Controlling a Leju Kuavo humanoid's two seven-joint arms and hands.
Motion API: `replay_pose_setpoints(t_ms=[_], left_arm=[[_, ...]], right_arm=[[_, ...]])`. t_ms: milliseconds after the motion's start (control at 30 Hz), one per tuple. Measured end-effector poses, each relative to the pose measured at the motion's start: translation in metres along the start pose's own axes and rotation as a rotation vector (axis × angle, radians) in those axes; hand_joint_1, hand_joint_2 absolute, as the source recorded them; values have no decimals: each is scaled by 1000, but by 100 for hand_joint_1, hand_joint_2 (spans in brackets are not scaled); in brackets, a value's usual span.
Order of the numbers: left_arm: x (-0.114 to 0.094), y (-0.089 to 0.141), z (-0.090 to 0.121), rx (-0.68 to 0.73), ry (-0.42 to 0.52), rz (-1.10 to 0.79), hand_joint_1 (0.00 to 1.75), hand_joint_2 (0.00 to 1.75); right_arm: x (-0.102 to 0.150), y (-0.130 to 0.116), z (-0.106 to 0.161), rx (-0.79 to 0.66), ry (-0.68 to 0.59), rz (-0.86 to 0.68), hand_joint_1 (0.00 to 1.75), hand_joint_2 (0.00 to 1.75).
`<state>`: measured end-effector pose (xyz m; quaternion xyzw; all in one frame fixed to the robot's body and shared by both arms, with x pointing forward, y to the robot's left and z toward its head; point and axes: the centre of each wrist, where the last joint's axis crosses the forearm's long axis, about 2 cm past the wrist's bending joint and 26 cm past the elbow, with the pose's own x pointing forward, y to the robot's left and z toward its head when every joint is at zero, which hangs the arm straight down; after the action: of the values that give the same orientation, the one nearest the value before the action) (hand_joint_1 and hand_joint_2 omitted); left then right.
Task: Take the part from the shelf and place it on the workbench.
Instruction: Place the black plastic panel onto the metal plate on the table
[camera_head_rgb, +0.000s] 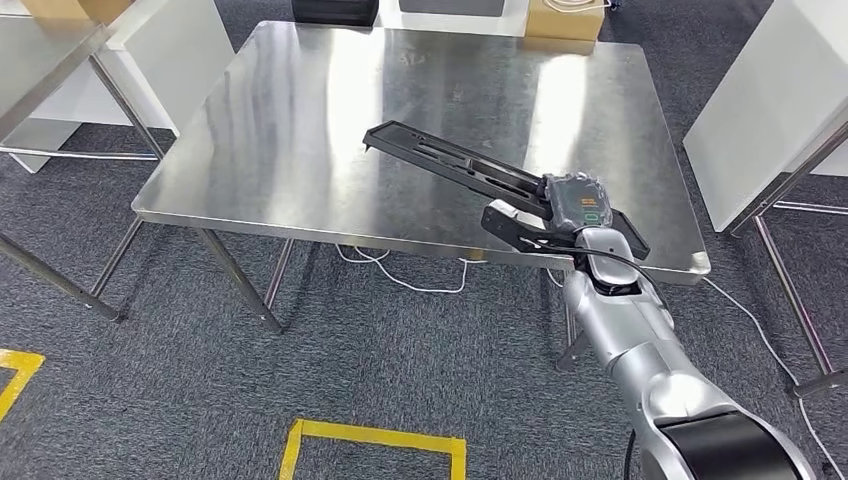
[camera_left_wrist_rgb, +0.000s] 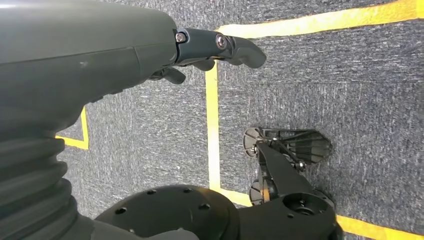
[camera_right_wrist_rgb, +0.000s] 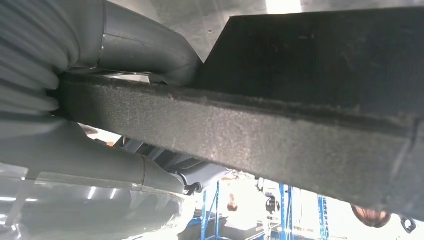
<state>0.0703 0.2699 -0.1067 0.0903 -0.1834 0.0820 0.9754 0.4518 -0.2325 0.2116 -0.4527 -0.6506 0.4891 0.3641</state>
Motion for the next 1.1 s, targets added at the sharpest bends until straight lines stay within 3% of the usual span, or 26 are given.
replay_pose_setpoints(t_ms=[733,1100], left_arm=[[0,2,0,13,-16,-1,0,175],[1,5,-1,20,-22,7,0,175]], right_arm=[[-5,12,10,39,9,-1,173,175],[-6,7,5,32,7,4,173,175]])
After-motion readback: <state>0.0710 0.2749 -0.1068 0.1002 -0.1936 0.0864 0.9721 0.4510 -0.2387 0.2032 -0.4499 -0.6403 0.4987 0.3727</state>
